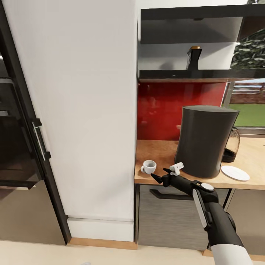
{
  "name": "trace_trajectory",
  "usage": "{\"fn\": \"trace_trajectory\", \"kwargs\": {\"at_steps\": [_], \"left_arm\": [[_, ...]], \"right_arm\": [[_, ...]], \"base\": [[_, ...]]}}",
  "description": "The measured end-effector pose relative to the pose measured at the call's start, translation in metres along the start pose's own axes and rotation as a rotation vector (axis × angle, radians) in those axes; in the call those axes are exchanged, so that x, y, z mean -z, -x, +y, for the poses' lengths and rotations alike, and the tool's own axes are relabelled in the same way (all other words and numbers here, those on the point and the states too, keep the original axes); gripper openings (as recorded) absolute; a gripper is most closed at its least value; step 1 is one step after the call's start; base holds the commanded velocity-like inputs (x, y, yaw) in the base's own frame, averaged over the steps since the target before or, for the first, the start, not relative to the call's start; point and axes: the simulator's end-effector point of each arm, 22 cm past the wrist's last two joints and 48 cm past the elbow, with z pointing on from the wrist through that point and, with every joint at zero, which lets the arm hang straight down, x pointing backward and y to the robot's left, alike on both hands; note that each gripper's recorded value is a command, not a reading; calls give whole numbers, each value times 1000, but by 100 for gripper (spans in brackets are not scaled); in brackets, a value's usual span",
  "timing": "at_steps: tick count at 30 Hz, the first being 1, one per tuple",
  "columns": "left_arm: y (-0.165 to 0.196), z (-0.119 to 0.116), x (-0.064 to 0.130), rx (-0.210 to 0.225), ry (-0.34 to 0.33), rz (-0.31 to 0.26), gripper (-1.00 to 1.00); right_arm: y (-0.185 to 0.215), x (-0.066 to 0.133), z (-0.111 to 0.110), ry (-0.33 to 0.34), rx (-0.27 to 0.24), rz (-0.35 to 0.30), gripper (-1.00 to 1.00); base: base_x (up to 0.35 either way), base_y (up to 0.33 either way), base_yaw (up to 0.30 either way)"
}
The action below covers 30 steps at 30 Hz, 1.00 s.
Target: Set up a coffee station on the kitchen countertop: keep the coffee maker on the countertop, move the bottle of coffee from the kitchen shelf to the counter next to the coffee maker, place a paper coffee filter on top of the coffee maker, put the saucer next to the coffee maker with the coffee cup on the saucer, and place the electric kettle next to the coffee maker.
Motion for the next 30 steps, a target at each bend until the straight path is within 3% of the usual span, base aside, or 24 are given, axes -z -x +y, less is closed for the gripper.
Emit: {"fn": "trace_trajectory", "kwargs": {"at_steps": [10,30], "left_arm": [[0,0,0,0,0,0,100],[0,-1,0,-1,-2,0,100]], "right_arm": [[-16,-2,-14,-45,107,40,100],[-23,0,-21,-67,145,63,100]], "base": [[45,0,0],[95,0,0]]}}
